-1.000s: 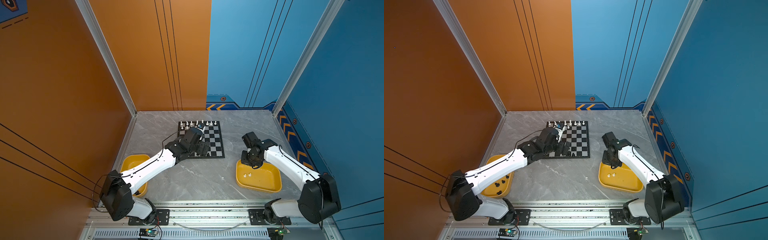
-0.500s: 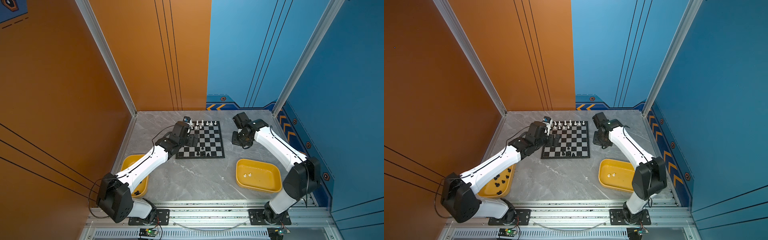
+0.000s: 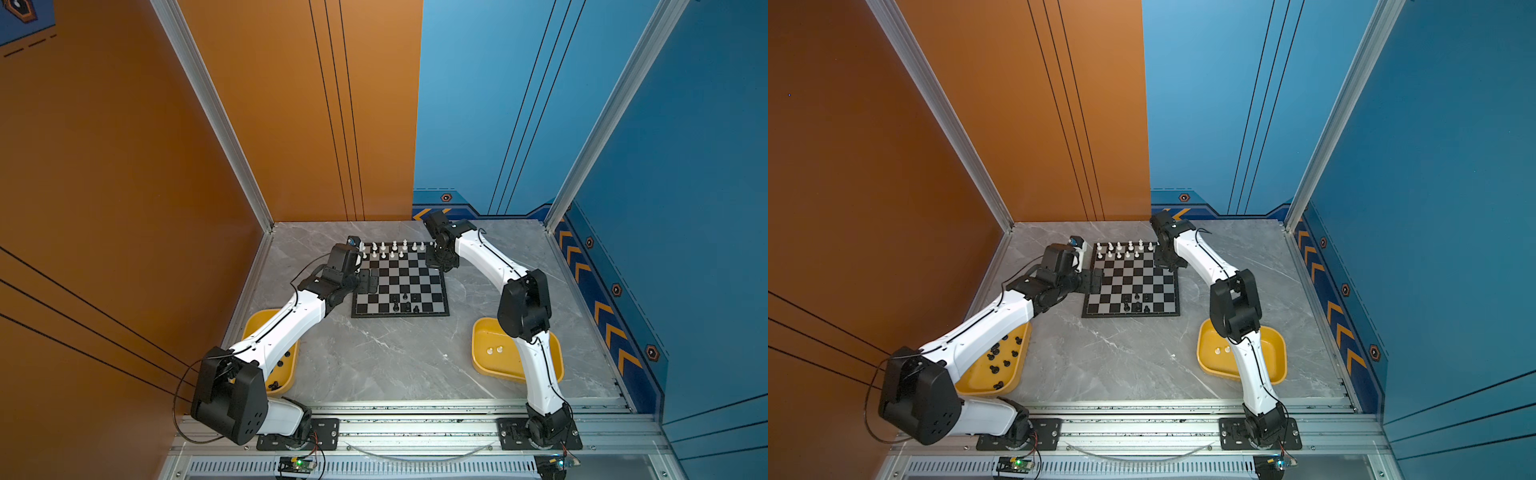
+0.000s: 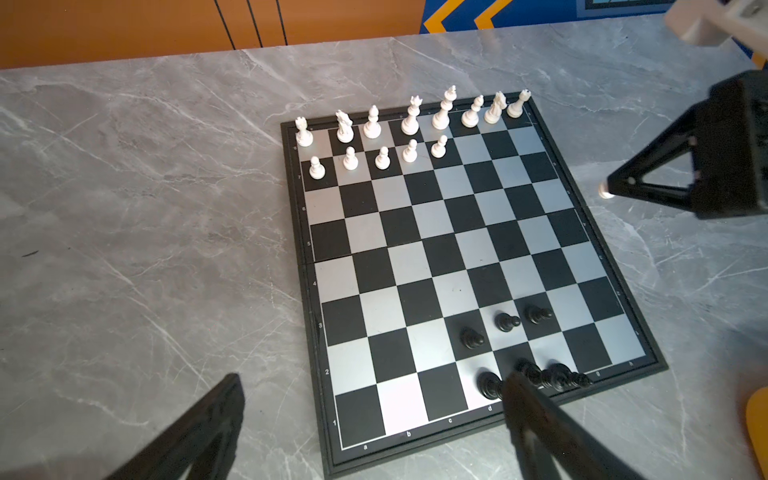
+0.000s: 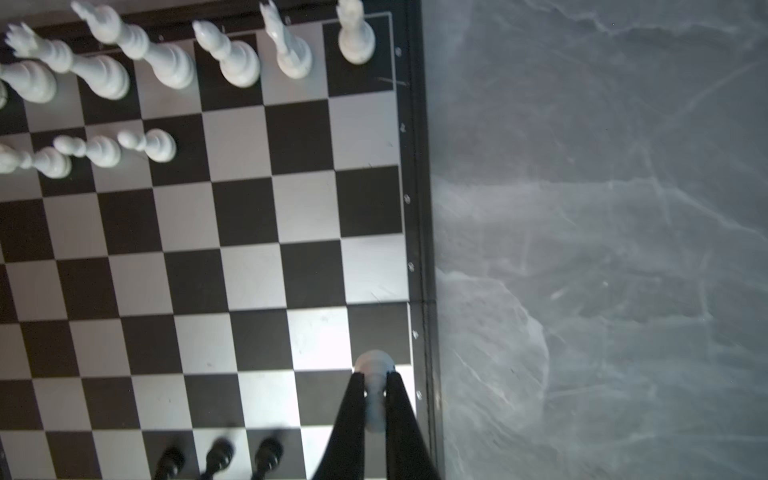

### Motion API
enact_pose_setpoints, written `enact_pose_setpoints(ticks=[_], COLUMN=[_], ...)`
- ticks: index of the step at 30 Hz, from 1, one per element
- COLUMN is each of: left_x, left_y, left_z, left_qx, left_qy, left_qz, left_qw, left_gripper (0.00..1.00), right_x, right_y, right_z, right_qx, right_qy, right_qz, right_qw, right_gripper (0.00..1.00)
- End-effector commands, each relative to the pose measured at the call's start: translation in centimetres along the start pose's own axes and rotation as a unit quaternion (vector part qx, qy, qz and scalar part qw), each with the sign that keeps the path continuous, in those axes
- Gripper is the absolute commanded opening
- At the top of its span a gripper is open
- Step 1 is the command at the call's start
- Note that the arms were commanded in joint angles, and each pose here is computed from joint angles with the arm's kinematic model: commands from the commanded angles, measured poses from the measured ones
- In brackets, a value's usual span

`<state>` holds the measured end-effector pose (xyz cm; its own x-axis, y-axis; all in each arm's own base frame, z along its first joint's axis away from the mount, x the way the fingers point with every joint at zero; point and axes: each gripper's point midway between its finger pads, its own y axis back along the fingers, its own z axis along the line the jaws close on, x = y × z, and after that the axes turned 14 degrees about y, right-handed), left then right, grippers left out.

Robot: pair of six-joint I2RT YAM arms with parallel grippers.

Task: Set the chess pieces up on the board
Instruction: 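Lift the white pawn with the right gripper and carry it to the board's far rows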

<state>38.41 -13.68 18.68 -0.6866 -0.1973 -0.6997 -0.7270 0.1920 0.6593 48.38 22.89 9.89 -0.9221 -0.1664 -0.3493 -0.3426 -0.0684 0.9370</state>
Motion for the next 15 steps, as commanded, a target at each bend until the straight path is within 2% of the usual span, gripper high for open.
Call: enact_pose_setpoints(ticks=[1, 4, 6, 15], left_x=[-0.4, -0.7, 0.5, 0.4], left_y=[0.6, 0.5, 0.0, -1.2], left_z=[0.5, 0.8, 1.5, 2.2], left_qx=[0.011, 0.011, 0.002, 0.0], left_qy=[0.024, 0.033, 0.039, 0.057], left_qz=[-0.005, -0.009, 0.001, 0.016], left_qw=[1.0, 0.999, 0.999, 0.998], left_gripper=[0.98, 0.98, 0.98, 0.98], right_x=[-1.8, -3.0, -4.0, -7.1], right_y=[-0.8, -2.4, -3.1, -4.0], right_z=[1.2, 2.1, 2.6, 4.4], right_qx=[-0.019, -0.031, -0.04, -0.063], right_qy=[0.009, 0.012, 0.011, 0.022], right_qz=[-0.014, -0.025, -0.04, -0.099], right_qw=[1.0, 0.999, 0.998, 0.993], right_gripper=[0.09, 0.09, 0.09, 0.1])
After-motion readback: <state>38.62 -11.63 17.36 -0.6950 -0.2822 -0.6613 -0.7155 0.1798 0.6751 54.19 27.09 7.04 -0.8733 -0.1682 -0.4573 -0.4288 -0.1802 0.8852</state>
